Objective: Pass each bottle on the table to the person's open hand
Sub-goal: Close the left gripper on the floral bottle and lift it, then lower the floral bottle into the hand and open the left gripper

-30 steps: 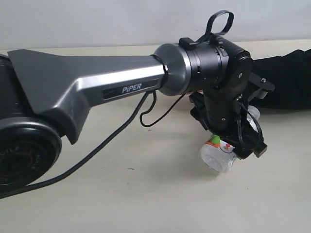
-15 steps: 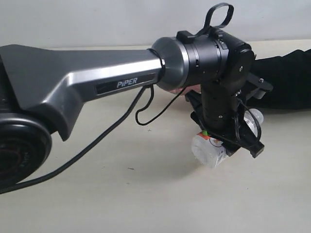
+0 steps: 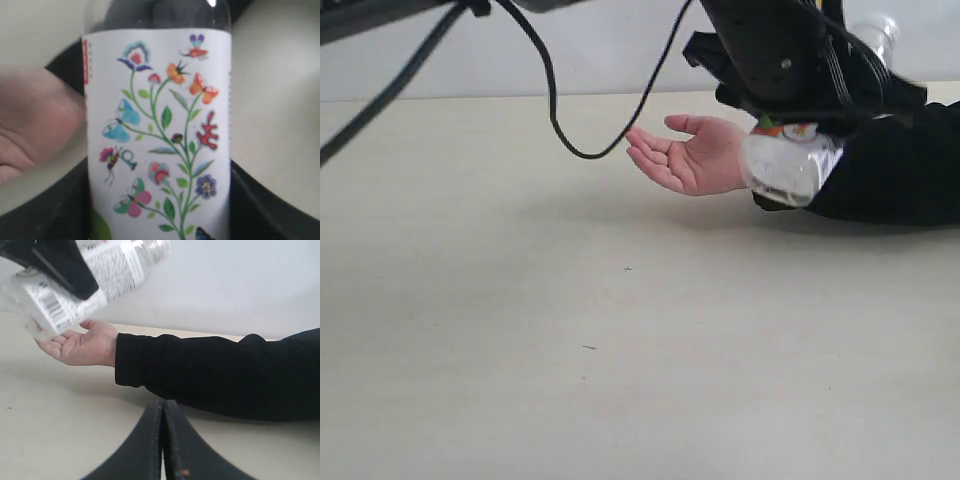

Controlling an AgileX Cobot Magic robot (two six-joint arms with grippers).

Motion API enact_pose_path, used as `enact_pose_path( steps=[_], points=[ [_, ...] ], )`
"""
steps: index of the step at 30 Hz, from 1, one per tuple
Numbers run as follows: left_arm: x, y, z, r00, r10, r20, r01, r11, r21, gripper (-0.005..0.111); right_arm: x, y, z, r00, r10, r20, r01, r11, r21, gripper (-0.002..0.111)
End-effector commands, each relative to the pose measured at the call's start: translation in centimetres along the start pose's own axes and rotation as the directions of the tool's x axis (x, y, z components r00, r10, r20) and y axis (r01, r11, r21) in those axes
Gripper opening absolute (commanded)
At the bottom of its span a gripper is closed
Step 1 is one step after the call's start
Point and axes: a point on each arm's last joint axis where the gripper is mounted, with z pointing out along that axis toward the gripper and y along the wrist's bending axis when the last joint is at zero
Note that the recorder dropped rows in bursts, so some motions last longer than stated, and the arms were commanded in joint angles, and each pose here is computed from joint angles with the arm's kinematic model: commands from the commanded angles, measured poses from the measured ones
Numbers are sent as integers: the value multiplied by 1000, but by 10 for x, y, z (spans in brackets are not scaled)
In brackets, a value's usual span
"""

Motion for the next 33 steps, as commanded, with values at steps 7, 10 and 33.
enact_pose_path(
  steps=[7,10,33],
  points=[
    [-18,53,16,846,-519,119,523,853,0,0,1,0,0,1000,1,5,-1,1000,2,0],
    [-18,61,27,801,-585,125,590,808,0,0,1,0,0,1000,1,5,-1,1000,2,0],
    [5,121,87,665,-742,86,745,652,-141,0,1,0,0,1000,1,5,-1,1000,2,0]
  ],
)
